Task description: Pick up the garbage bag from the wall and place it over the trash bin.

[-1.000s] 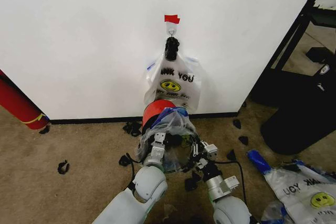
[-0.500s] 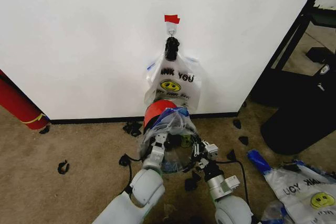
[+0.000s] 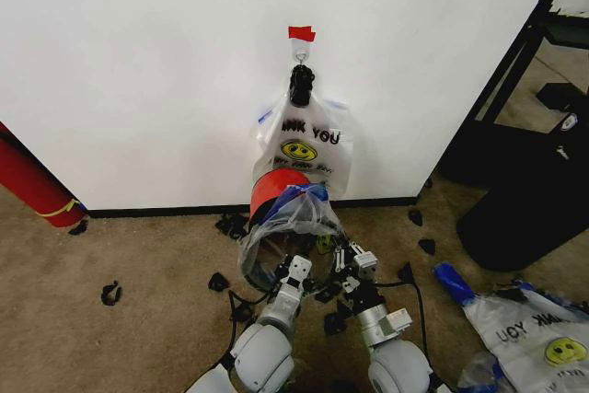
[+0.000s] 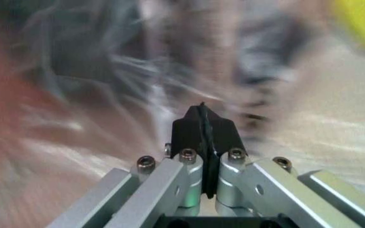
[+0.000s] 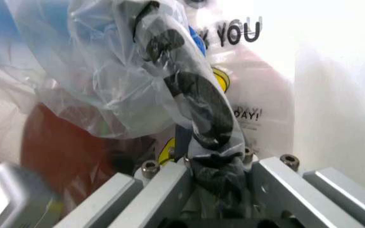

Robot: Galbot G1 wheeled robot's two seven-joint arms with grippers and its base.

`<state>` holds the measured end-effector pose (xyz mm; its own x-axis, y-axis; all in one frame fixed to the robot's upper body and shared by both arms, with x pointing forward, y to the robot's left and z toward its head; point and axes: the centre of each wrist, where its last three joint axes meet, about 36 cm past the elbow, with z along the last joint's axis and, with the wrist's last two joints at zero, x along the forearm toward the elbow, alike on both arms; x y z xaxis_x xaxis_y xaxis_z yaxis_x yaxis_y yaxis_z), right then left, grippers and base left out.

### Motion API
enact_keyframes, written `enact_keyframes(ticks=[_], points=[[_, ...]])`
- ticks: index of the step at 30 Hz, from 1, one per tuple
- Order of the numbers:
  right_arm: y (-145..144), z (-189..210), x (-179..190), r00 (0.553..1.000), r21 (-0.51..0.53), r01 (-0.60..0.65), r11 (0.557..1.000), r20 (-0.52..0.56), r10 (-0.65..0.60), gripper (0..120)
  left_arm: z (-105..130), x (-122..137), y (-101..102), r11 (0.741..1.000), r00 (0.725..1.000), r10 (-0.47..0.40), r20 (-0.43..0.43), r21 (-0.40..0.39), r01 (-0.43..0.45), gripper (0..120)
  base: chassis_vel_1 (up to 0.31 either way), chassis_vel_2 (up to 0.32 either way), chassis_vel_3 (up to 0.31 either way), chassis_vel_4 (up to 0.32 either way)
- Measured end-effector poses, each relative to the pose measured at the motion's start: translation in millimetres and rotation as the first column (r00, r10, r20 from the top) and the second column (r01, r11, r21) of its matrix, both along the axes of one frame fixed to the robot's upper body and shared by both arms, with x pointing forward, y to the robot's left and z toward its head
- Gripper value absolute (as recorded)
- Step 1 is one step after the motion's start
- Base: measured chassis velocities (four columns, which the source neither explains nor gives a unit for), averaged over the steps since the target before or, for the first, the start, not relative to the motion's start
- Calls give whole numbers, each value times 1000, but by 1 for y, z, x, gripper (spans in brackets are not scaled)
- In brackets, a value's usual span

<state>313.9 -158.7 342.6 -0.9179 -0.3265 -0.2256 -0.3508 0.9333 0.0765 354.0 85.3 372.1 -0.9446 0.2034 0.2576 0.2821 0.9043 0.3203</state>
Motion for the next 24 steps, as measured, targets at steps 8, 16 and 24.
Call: enact_keyframes(ticks=[8, 16, 24], points=[[0, 2, -4, 1000, 4, -5, 1000, -9, 5, 0, -5, 24, 9, 995, 994, 51, 93, 83, -58, 0, 0, 0, 0, 0], [1, 4, -6, 1000, 9, -7, 1000, -15, 7, 0, -7, 35, 13, 988, 985, 59, 165, 131, -81, 0, 0, 0, 0, 0], [3, -8, 6, 1000, 8, 17, 1000, -25, -17, 0, 11, 13, 5, 999, 993, -42, 111, -28, 45, 0, 0, 0, 0, 0]])
